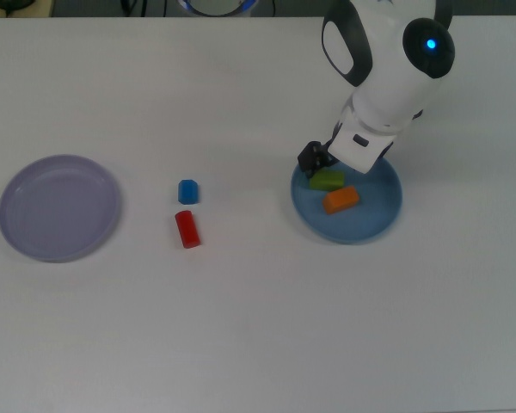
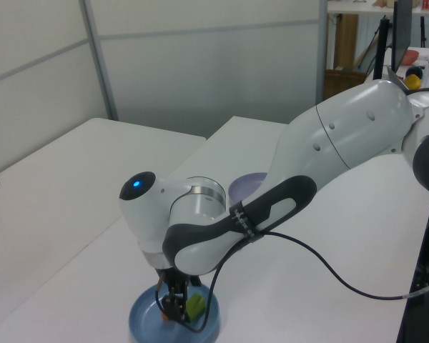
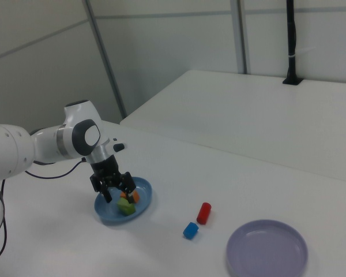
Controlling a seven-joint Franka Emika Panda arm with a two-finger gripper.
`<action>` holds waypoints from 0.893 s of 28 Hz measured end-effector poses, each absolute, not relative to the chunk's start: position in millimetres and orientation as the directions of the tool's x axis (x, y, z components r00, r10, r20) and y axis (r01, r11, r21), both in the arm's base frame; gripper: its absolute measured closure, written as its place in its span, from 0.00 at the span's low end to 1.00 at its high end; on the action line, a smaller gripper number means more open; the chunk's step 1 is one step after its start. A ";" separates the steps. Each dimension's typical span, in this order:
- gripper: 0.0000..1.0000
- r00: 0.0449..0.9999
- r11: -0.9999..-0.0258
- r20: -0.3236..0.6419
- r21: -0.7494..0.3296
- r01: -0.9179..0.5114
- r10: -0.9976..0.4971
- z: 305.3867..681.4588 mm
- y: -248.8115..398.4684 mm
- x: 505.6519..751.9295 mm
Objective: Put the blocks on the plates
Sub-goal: 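Carry the green block onto the light blue plate and release, then move the gripper to the red block and grasp it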
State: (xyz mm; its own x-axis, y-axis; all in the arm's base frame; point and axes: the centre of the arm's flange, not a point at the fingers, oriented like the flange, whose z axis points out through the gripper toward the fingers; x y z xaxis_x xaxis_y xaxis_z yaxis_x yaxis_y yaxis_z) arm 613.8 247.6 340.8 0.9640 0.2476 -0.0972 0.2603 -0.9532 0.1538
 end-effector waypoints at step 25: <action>0.00 0.999 -0.988 -0.019 0.150 -0.041 -0.044 355.3 -8.4 672.9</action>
